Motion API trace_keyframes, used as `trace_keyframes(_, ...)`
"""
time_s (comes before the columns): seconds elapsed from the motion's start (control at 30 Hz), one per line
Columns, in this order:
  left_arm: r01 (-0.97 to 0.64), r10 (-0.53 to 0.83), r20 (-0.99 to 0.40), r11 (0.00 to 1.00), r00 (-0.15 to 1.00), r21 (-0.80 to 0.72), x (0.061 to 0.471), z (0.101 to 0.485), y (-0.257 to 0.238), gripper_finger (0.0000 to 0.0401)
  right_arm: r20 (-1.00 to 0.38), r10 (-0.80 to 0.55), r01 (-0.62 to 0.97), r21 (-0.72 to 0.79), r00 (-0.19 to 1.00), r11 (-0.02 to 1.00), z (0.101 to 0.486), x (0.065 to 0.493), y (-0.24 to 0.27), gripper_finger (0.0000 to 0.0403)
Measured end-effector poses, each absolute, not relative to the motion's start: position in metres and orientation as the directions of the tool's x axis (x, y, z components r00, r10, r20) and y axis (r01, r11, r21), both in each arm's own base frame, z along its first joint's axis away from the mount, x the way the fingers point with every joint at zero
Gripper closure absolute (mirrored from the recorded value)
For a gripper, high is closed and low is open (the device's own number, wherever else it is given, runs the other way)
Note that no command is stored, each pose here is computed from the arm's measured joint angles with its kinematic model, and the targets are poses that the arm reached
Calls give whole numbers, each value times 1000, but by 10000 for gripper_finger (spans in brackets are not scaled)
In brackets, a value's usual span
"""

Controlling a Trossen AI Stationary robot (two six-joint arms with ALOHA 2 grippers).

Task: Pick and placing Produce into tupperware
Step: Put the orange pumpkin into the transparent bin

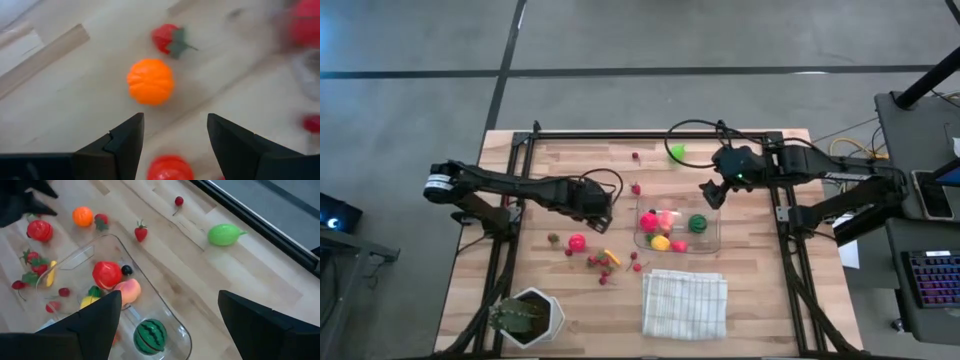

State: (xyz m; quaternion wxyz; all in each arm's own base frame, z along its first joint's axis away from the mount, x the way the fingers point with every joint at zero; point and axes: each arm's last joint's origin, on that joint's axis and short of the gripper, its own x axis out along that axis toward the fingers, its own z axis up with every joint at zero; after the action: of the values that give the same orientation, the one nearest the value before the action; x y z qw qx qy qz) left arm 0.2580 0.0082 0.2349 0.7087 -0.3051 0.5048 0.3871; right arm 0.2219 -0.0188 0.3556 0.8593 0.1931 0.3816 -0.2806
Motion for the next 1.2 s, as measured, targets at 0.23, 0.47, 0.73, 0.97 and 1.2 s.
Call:
trace_keyframes(0.23,-864,248,-963,503,104,36,261,215,28,198,-769,-334,629,112,545,769,354,223,-19,78)
trace_keyframes(0.47,-709,251,-964,696,90,115,265,210,28,198,-781,-334,630,97,527,770,353,221,-19,78)
trace_keyframes(0.73,-796,216,-970,604,108,46,266,208,28,198,-782,-335,625,87,525,776,352,222,-19,78)
trace_keyframes(0.97,-859,186,-980,511,64,40,259,197,34,179,-782,-335,617,79,526,783,352,222,-19,78)
trace_keyframes(1.2,-879,176,-983,476,57,34,258,196,45,117,-781,-337,616,77,526,784,352,222,-20,78)
